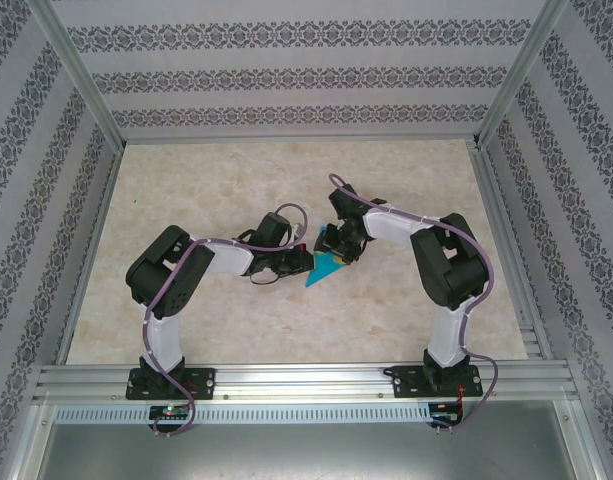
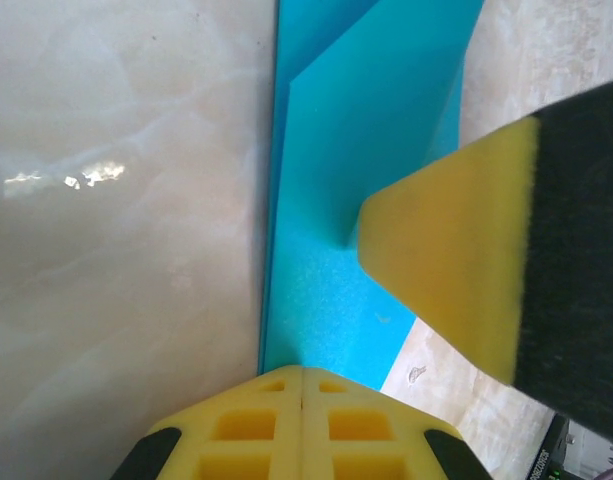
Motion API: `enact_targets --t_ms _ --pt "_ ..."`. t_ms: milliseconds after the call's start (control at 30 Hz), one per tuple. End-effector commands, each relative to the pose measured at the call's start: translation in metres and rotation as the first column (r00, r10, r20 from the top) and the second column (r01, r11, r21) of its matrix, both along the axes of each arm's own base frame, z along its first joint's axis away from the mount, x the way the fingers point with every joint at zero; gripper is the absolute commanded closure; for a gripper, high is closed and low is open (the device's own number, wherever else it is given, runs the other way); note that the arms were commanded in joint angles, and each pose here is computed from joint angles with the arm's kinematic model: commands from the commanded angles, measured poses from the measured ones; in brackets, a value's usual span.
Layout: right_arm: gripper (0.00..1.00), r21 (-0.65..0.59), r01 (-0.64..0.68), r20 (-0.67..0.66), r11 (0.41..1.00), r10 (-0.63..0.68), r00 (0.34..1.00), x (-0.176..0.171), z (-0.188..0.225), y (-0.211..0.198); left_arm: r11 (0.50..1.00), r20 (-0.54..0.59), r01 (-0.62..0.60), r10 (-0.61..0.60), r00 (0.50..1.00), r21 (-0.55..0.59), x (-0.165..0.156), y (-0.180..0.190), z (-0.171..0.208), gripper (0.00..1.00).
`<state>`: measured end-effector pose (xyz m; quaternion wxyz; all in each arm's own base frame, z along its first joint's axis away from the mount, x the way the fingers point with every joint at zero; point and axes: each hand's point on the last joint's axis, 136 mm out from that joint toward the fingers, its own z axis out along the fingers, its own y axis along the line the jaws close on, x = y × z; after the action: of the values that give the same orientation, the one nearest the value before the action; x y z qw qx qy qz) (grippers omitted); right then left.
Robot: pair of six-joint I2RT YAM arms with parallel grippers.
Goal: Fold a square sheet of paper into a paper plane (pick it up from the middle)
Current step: Fourth fold the wing at the center of the table.
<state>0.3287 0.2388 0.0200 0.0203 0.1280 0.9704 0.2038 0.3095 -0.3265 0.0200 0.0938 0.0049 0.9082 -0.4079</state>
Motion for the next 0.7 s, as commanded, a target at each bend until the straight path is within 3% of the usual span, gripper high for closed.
enact_targets --t_ms 0,133,233,433,667 --pt "0.48 -0.013 -0.029 0.048 1.0 0.029 0.998 0.001 0.01 -0.001 0.982 -0.105 -0.012 0.032 0.994 0.187 -0.019 0.032 -0.046 1.0" --pt "0.48 0.072 -0.035 0.168 0.997 0.023 0.986 0.012 0.054 0.0 0.976 -0.115 -0.005 0.031 0.993 0.219 -0.021 0.037 -0.049 1.0" --pt "0.55 0.111 -0.089 0.244 0.99 0.06 0.968 0.012 0.067 0.003 0.974 -0.117 -0.002 0.029 0.993 0.226 -0.022 0.037 -0.051 1.0" --pt "0.85 0.216 -0.19 0.283 0.958 0.125 0.951 0.006 0.052 0.021 0.974 -0.125 0.012 0.017 0.992 0.225 -0.022 0.034 -0.054 1.0" --pt "0.93 0.262 -0.239 0.301 0.935 0.156 0.941 0.012 0.034 0.034 0.973 -0.142 0.024 0.009 0.99 0.231 -0.026 0.035 -0.061 1.0"
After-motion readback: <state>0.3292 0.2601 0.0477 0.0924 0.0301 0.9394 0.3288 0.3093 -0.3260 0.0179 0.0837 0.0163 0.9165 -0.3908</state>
